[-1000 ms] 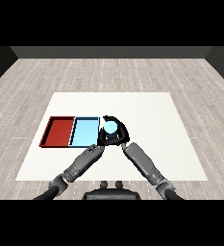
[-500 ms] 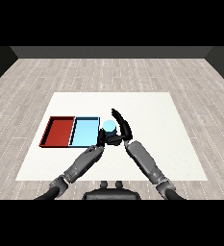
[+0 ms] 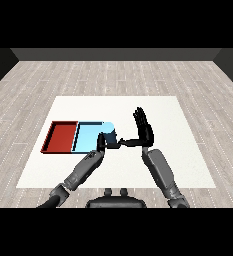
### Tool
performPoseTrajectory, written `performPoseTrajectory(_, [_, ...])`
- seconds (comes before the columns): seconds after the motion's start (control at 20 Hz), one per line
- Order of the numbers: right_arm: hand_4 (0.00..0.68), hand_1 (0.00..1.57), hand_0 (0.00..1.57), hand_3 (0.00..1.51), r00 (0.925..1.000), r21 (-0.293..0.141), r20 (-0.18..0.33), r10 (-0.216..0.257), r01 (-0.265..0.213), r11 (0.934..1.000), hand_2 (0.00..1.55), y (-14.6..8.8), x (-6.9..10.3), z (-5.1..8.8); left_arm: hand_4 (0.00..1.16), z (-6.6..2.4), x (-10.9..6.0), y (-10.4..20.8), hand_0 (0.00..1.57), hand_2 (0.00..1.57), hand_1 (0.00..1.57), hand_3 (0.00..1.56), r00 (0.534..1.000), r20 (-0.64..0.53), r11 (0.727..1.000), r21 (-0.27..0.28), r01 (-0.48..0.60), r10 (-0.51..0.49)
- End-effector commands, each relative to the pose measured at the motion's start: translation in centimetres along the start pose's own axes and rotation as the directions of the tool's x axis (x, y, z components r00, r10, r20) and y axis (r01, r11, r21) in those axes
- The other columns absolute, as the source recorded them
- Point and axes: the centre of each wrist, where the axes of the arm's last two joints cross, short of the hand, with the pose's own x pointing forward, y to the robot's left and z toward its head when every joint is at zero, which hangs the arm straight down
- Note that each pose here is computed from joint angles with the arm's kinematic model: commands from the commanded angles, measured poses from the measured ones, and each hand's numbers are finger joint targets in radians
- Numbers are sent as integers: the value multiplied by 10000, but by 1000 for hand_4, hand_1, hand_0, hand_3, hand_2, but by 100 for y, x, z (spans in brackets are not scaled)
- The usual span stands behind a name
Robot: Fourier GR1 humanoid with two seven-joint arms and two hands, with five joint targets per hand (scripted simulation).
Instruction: Pick the blue can and put it in the blue box
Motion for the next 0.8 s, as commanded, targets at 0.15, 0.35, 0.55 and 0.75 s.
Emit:
performPoseTrajectory(0.15, [0, 0, 0, 0, 9926, -964, 1015, -671, 769, 9924, 0, -564, 327, 174, 1153, -269, 70, 527, 1571, 1571, 1571, 1475, 9984, 168, 9935, 1012, 514, -534])
performPoseTrajectory(0.35, [0, 0, 0, 0, 9924, -1558, 1174, -374, 556, 9862, 0, -777, 313, 359, 1145, -394, 128, 750, 1571, 1562, 1571, 1470, 9928, 41, 9831, 1401, 1176, -1194])
performPoseTrajectory(0.55, [0, 0, 0, 0, 9958, -2029, 900, -150, 331, 9786, 0, -913, 324, 382, 1130, -695, 98, 930, 1571, 1569, 1571, 1484, 9787, -809, 9592, 1986, 2014, -1887])
performPoseTrajectory(0.75, [0, 0, 0, 0, 9959, -2047, 907, -4, 190, 9786, 0, -989, 299, 446, 1101, -980, 202, 1265, 1571, 1571, 1571, 1510, 9581, -1611, 9441, 1948, 2660, -2367])
